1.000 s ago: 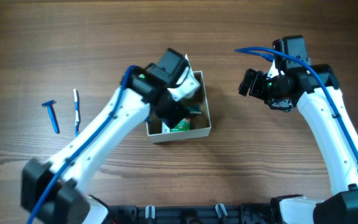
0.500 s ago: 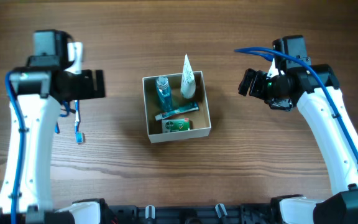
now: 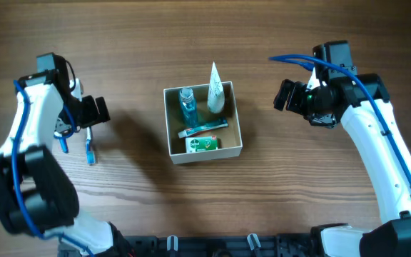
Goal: Pack container
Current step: 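Lower the left gripper onto the blue toothbrush and grasp its handle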
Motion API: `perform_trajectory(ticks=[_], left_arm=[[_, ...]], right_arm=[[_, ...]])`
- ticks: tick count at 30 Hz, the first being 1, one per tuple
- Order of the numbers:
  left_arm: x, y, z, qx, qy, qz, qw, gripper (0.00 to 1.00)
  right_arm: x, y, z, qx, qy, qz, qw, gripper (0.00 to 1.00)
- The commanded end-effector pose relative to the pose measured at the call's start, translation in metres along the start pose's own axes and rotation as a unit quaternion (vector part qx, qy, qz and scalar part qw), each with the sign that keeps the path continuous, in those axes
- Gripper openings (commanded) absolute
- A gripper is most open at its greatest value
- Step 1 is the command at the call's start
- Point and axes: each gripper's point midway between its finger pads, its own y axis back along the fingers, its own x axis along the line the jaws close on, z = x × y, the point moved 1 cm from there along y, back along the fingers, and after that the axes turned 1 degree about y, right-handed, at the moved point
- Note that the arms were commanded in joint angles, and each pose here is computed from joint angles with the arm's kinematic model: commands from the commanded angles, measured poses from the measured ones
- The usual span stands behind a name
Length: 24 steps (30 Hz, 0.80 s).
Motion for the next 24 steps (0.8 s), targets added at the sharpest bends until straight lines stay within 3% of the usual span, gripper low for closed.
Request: perform_trajectory(ticks=[1, 16, 20, 24], left_arm=[[-0.002, -0.027, -0.002, 0.029, 0.011, -0.013, 0.999, 1.00], [0.001, -0.063, -0.013, 0.083, 0.012, -0.004, 0.996, 0.99], [0.001, -0.062, -0.015, 0.087, 0.012, -0.002, 0.996, 0.90], [0.001, -0.062, -0.018, 0.093, 0.012, -0.001, 0.996, 0.68]], right_arm=[[-0.001, -0.003, -0.003, 0.010, 0.005, -0.002, 1.000, 0.99], [-0.002, -0.003, -0.005, 0.014, 0.006, -0.004, 1.000, 0.99], [-0.002, -0.003, -0.005, 0.014, 0.006, -0.004, 1.000, 0.99], [-0.002, -0.003, -0.006, 0.016, 0.010, -0.005, 1.000, 0.99]])
